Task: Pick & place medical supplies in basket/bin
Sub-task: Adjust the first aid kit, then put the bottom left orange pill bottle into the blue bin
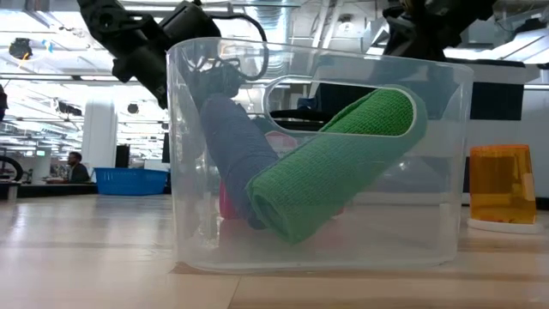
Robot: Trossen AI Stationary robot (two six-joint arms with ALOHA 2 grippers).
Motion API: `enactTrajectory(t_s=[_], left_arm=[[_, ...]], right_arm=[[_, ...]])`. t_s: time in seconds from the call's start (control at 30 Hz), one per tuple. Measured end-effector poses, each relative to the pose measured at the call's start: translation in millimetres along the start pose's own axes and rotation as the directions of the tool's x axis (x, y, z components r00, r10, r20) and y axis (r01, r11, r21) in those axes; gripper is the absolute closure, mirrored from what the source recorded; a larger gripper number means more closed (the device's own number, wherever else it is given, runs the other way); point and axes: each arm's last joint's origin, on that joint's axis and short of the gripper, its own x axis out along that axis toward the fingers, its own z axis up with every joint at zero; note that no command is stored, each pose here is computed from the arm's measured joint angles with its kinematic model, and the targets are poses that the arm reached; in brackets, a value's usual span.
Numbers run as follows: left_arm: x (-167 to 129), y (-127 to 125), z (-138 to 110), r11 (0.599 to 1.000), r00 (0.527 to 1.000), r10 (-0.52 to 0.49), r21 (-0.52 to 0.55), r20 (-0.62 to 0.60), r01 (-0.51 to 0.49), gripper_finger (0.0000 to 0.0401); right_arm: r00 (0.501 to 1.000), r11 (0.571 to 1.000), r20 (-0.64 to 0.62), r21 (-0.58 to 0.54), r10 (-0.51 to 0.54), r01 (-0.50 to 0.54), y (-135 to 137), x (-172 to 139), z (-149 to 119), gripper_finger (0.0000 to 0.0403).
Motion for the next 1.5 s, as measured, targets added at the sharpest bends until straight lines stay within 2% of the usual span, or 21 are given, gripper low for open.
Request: enactTrajectory(t_s=[0.43,0.83,1.1,1.2,1.37,1.5], left_arm=[[0.3,3.3,4.4,1.0,0.999,0.023,-0.004,0.041,-0.023,0.0401],[1.1,17.5,9.9,0.998,0.996,0.061,-0.017,0.064,-0.06,0.0401],[-0.4,8.0,7.9,1.0,0.999,-0.005,-0.002,0.05,0.006,0.0401],[-7.8,0.9,11.1,1.0,0.997,-0.031,0.008,0.071,0.03,0.0401],[-39.3,-8.9,18.0,0.998,0.995,-0.066,0.027,0.081,0.064,0.0401],[-78.3,-20.4,20.7,0.983,0.981,-0.176,0.069,0.077,0.17,0.0399]], right_arm=[[1.0,1.0,-0.001,-0.006,-0.029,0.029,-3.4,1.3,1.2,0.0403],[1.0,1.0,0.0,-0.003,-0.031,0.031,-3.8,1.7,1.9,0.0403],[1.0,1.0,0.001,-0.003,-0.03,0.03,-3.8,1.7,1.9,0.0403],[1.0,1.0,0.001,-0.002,-0.03,0.03,-3.7,1.7,2.0,0.0403],[1.0,1.0,0.003,0.008,-0.02,0.02,-2.5,1.3,1.6,0.0403],[1.0,1.0,-0.001,0.005,-0.002,0.002,0.1,-0.6,-1.2,0.0403]])
